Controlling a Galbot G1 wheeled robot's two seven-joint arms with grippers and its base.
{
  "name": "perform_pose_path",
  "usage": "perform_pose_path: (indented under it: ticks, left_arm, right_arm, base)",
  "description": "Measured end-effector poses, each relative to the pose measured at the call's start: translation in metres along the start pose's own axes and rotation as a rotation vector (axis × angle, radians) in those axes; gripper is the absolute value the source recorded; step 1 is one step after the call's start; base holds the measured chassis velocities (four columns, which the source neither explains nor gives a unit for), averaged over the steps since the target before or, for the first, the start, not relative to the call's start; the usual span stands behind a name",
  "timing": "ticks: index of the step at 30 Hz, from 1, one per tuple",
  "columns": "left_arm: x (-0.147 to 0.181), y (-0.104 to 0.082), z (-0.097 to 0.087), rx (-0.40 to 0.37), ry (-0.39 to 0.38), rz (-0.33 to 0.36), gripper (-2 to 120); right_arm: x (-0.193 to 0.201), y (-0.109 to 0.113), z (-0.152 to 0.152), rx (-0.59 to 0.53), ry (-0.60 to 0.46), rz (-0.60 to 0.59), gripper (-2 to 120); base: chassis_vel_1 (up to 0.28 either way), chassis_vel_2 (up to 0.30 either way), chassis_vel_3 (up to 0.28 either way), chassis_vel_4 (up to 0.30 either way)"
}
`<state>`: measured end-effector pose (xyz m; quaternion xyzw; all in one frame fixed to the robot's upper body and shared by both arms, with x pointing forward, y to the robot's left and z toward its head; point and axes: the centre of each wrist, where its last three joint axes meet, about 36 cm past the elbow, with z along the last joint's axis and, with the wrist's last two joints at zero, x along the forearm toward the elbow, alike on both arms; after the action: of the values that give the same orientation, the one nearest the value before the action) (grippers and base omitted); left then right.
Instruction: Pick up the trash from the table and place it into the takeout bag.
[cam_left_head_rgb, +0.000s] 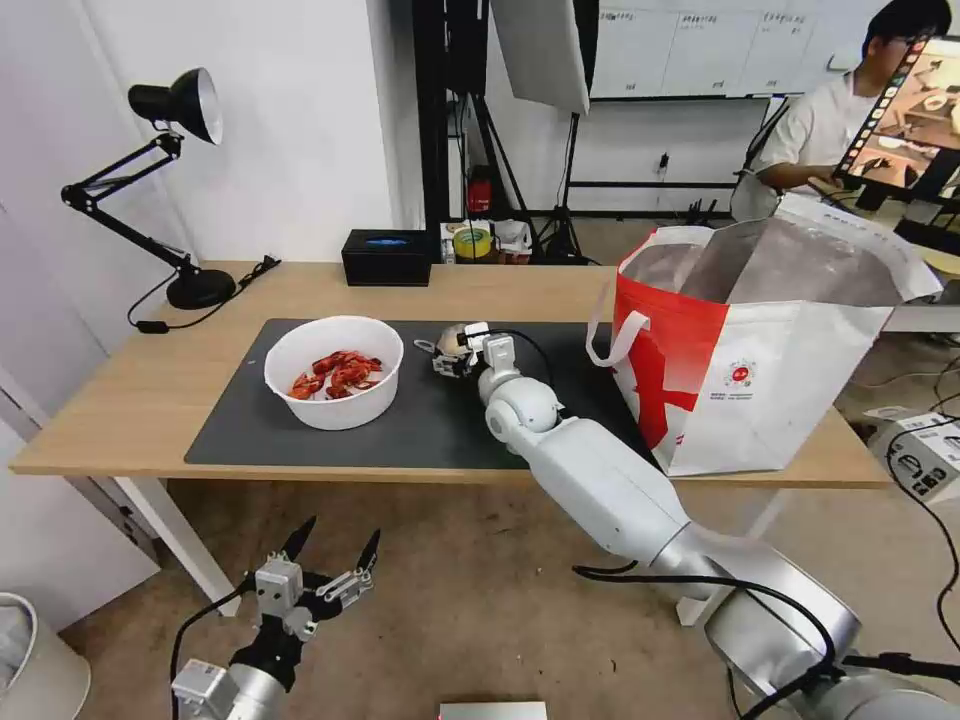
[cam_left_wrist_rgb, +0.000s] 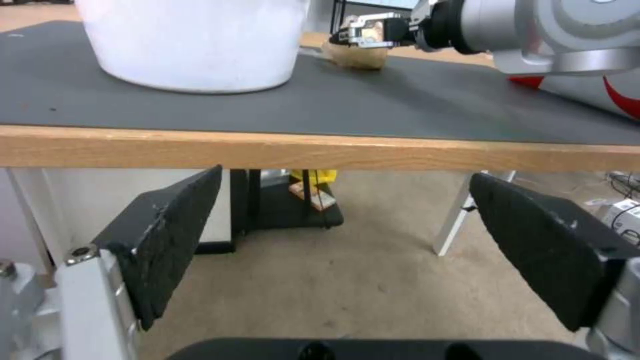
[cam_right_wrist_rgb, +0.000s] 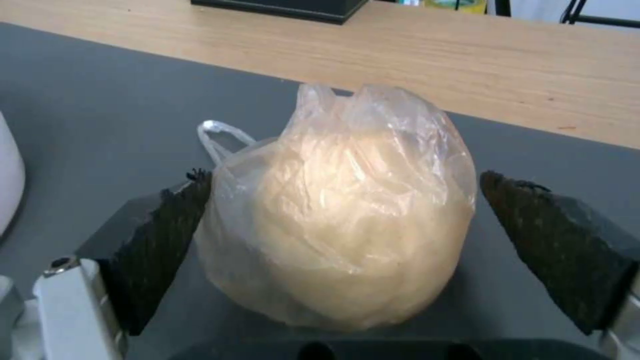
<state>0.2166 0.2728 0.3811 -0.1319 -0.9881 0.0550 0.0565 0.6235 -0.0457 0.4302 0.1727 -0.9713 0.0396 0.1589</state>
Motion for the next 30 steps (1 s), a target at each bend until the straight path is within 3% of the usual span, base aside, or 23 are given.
perform_pose_path:
  ticks: [13,16,20,23,26,29,30]
  left_arm:
    - [0.001,-0.001,-0.001,0.004,-0.002,-0.003,100]
    - [0.001,-0.001,-0.001,0.004,-0.002,-0.003,100]
    - [0.001,-0.002,0.000,0.005,-0.002,-0.003,100]
    - [0.001,-0.003,-0.001,0.005,-0.002,-0.002,100]
    - [0.001,-0.003,-0.001,0.005,-0.003,-0.002,100]
    - [0.002,-0.003,-0.001,0.004,-0.003,-0.001,100]
    - [0.002,-0.003,-0.001,0.004,-0.003,-0.001,100]
  right_arm:
    - [-0.001,-0.001,0.007,0.000,0.016,0.006,96]
    - [-0.001,-0.002,0.009,0.001,0.019,0.006,80]
    - [0.000,-0.003,0.010,0.002,0.020,0.006,71]
    - [0.002,-0.007,0.011,0.003,0.019,0.009,54]
    - [0.003,-0.009,0.011,0.003,0.017,0.008,50]
    - [0.010,-0.013,0.012,0.000,0.004,0.004,35]
    - [0.010,-0.013,0.012,0.000,0.004,0.004,35]
  base:
    - [0.000,0.000,0.000,0.000]
    - [0.000,0.000,0.000,0.000]
    - [0.000,0.000,0.000,0.000]
    - [0.000,0.000,0.000,0.000]
    - [0.000,0.000,0.000,0.000]
    - [0.000,0.000,0.000,0.000]
    - [0.000,0.000,0.000,0.000]
